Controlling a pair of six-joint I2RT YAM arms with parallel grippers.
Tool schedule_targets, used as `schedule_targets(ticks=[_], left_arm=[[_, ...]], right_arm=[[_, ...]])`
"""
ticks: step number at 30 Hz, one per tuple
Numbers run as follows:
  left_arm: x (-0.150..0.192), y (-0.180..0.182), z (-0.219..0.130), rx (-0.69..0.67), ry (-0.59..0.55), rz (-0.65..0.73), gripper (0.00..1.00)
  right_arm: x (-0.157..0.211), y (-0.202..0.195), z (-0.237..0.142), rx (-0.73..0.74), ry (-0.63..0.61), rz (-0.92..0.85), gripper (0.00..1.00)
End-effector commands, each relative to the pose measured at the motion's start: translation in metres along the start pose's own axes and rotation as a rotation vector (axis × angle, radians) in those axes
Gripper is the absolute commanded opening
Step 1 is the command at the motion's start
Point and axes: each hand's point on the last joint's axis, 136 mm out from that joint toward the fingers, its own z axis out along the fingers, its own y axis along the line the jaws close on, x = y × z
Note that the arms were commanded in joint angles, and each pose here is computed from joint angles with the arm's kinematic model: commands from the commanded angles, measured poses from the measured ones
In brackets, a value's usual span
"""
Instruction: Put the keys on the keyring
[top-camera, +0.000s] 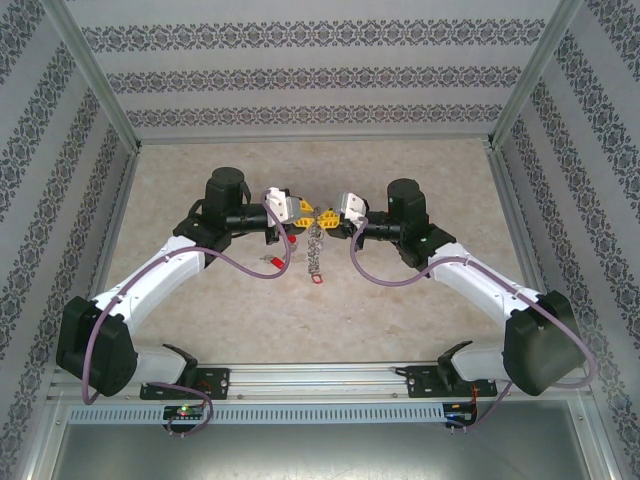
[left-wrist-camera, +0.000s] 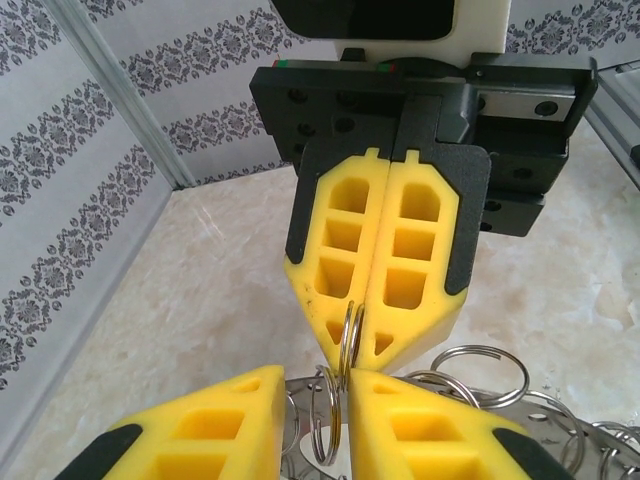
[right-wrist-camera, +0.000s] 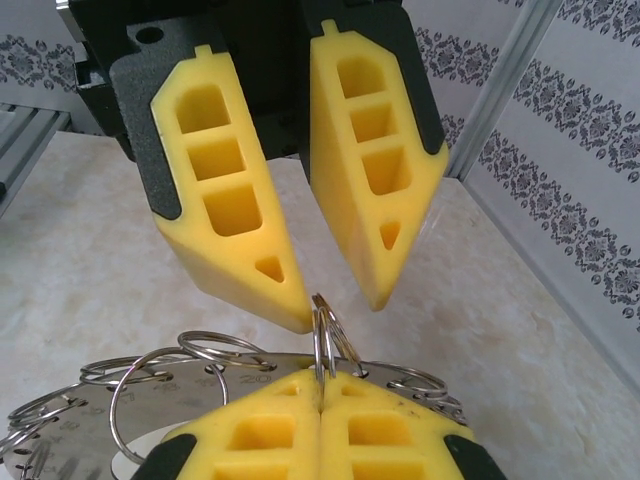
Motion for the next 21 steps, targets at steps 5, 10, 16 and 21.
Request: schedule_targets(ticks=[5, 10, 16, 21], left_arm=[[0.009, 0.001, -0.004, -0.007, 0.053, 0.046, 0.23], [0.023, 0.006, -0.011, 0.02, 0.135, 0.068, 0.2], [0.026, 0.009, -0.012, 0.018, 0.114, 0.064, 0.2], [0.016, 0.011, -0.005, 0.044, 0.041, 0.012, 0.18]], right_arm=[[-0.023, 0.016, 0.001, -0.118, -0.073, -0.064, 0.0], [-0.022, 0.024, -0.003, -0.175, -0.084, -0.052, 0.0], [-0.024, 0.027, -0.006, -0.181, -0.084, -0.049, 0.0], [-0.022, 0.029, -0.004, -0.184, -0.074, -0.053, 0.0]])
